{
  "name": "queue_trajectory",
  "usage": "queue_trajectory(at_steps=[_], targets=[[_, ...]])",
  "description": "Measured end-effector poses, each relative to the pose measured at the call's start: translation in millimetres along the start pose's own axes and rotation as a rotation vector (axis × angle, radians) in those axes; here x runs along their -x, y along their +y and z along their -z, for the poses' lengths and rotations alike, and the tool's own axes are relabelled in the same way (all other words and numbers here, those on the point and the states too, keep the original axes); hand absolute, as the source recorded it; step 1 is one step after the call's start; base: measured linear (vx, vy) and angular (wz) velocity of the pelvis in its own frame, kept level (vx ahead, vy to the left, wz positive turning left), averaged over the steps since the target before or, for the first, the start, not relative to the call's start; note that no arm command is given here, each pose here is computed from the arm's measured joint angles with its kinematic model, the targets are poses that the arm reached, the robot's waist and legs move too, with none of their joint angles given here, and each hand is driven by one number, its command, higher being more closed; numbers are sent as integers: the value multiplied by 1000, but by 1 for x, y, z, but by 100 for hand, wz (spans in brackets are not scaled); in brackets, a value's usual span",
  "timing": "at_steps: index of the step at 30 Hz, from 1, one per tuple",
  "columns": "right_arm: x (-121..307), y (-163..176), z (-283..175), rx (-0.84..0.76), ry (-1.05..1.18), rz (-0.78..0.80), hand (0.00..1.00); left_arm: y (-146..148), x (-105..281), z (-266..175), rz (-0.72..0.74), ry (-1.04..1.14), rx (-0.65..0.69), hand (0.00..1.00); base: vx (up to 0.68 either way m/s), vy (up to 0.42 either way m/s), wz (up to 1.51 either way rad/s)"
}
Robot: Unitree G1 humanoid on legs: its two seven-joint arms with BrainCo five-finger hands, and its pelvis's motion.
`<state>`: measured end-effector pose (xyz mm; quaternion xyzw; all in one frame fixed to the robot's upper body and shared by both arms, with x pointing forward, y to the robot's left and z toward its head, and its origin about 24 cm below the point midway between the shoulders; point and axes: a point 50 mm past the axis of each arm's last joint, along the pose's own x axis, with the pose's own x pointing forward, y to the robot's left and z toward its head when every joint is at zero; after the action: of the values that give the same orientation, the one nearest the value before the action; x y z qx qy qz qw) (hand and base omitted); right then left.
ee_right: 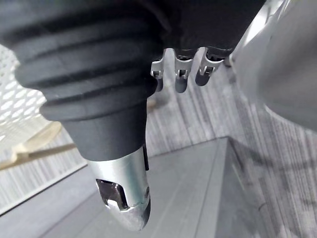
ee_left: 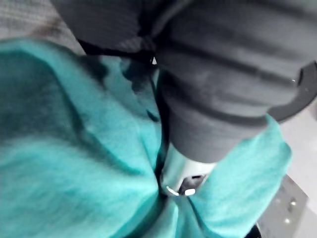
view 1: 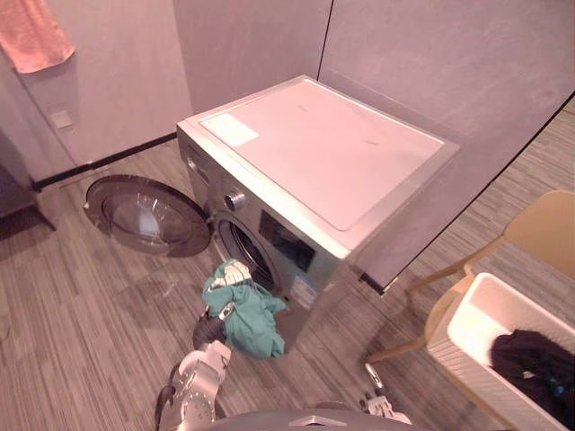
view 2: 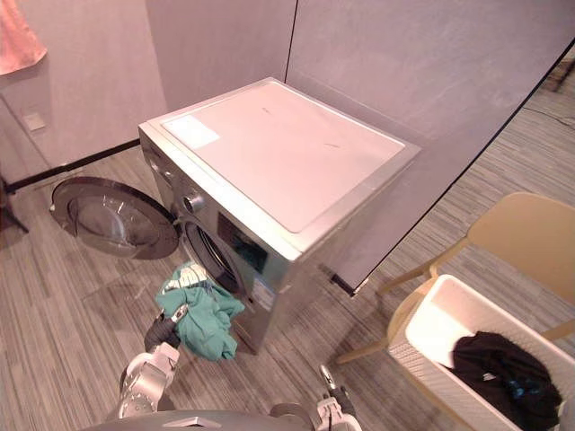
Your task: Pick up the laundry basket with both hands and put the clothes into the washing machine.
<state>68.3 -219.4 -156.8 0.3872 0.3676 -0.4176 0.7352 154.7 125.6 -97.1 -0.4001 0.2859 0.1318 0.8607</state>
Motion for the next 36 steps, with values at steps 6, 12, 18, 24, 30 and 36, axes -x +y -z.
queue_trajectory(at_steps=[6,12,18,24,30,36], targets=[[4,-9,30,-99,97,71,0,15,-6,-29,-9,-46,-171,100,263,614,-8],[-2,22,5,-18,13,-64,0,21,-6,-46,-38,-112,-247,100,99,284,-114],[5,57,-9,47,-64,-256,0,-7,-17,-39,37,-97,-271,100,72,-2,-111],[10,82,-14,157,-102,-365,0,-31,-20,-25,117,-67,-305,100,-26,-65,-36],[15,73,-16,226,-110,-375,0,-24,-8,1,112,20,-297,100,-4,30,-59],[11,69,-13,251,-85,-355,0,-16,-7,-1,90,29,-333,100,112,241,-79]])
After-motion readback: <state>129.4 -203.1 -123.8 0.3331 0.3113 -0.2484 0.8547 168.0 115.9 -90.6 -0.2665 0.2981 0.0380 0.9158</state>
